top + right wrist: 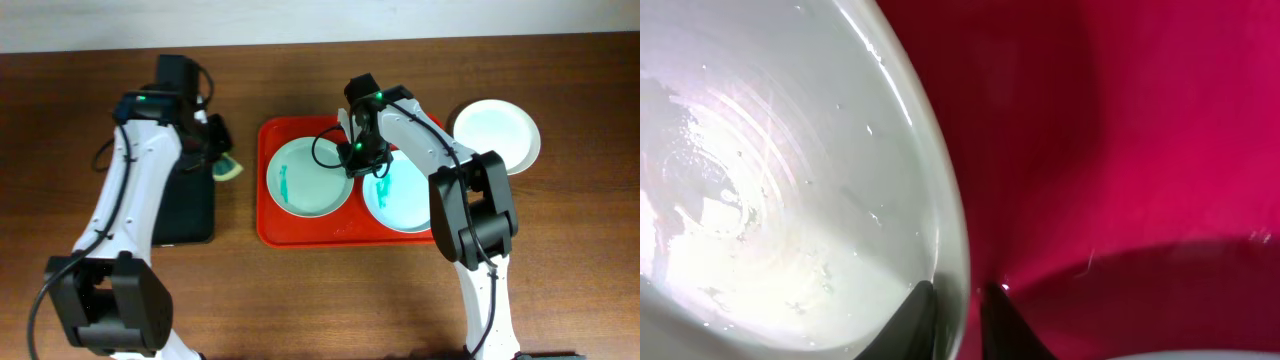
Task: Clean dirty plates on tray and stack at the side
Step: 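Grasp the pale green plate rim with the right gripper, then scrub the pale green plate with the sponge in the left gripper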
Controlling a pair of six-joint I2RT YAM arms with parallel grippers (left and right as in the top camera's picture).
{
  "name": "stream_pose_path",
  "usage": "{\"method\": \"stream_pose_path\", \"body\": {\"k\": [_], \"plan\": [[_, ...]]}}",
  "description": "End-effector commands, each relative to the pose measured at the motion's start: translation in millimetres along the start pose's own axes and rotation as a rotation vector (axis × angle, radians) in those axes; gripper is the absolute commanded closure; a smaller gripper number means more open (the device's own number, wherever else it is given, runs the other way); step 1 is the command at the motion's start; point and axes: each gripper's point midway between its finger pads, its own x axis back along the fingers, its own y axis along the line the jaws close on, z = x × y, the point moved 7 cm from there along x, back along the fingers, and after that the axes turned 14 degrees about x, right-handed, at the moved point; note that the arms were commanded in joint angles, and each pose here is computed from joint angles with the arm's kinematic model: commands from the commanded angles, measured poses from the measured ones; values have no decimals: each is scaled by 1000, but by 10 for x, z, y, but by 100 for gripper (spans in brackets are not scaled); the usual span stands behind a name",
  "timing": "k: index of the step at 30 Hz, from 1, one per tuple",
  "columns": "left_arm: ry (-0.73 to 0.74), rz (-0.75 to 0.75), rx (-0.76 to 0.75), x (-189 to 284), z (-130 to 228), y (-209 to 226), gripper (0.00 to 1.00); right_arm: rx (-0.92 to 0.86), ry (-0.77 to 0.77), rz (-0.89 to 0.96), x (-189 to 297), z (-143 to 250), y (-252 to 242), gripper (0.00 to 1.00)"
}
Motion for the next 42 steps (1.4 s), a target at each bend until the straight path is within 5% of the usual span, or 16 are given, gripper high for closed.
{"method": "stream_pose_path", "body": {"k": [1,5,8,13,16,19,24,34,38,42], "plan": [[41,18,-113,-158,241,-303,100,-51,60,-1,-202,58,83,83],[89,19,-228,-558,543,-677,100,-71,29,5,-227,-16,157,85],[118,11,-280,-791,716,-828,100,-35,-33,75,-225,-131,82,77],[142,-16,-229,-993,760,-838,100,121,-118,128,-207,-300,27,73],[153,-28,-228,-1103,767,-832,100,113,-82,117,-223,-232,37,89],[221,-2,-221,-1262,838,-853,100,66,-59,111,-227,-187,43,96],[254,-22,-221,-1534,892,-838,100,-19,-44,101,-231,-151,54,96],[-249,-584,-308,-1405,348,-324,100,-21,-33,104,-231,-132,51,96],[-196,-434,-274,-1266,331,-566,100,-21,-33,104,-231,-132,51,96],[121,27,-237,-1172,523,-1057,100,-20,-35,104,-231,-135,51,96]]}}
